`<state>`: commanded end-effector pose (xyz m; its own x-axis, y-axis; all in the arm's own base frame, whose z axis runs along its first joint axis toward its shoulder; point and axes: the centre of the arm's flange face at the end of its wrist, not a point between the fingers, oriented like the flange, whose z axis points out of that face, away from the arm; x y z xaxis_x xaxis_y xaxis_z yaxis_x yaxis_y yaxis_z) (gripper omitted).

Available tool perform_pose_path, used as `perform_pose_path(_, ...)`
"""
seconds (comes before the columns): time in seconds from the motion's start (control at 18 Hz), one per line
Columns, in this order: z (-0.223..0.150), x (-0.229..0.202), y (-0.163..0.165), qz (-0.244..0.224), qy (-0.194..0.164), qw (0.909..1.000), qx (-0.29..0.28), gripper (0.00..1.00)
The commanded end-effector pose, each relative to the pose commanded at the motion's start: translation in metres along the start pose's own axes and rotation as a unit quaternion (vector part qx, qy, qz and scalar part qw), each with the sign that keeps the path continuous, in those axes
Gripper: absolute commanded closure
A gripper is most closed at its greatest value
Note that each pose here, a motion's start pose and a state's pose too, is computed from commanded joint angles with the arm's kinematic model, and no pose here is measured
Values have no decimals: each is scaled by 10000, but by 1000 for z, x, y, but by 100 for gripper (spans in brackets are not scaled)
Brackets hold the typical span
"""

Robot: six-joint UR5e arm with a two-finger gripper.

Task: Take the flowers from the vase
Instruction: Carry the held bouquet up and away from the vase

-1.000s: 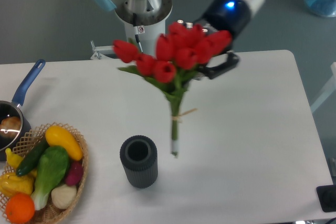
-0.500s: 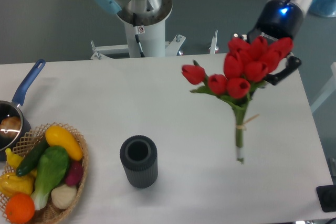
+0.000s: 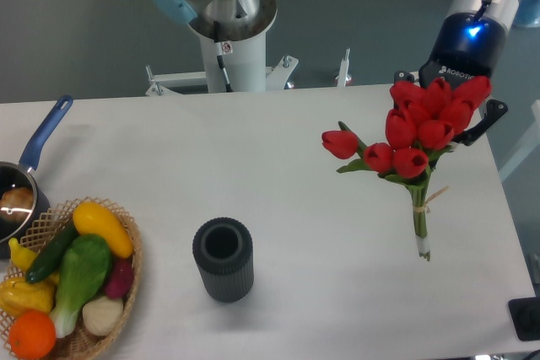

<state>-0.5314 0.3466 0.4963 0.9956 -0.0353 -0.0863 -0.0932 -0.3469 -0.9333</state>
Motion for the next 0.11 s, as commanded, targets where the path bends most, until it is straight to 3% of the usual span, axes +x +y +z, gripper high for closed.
perform_pose_path(0.11, 0, 0, -1, 14, -5, 10000, 3, 69)
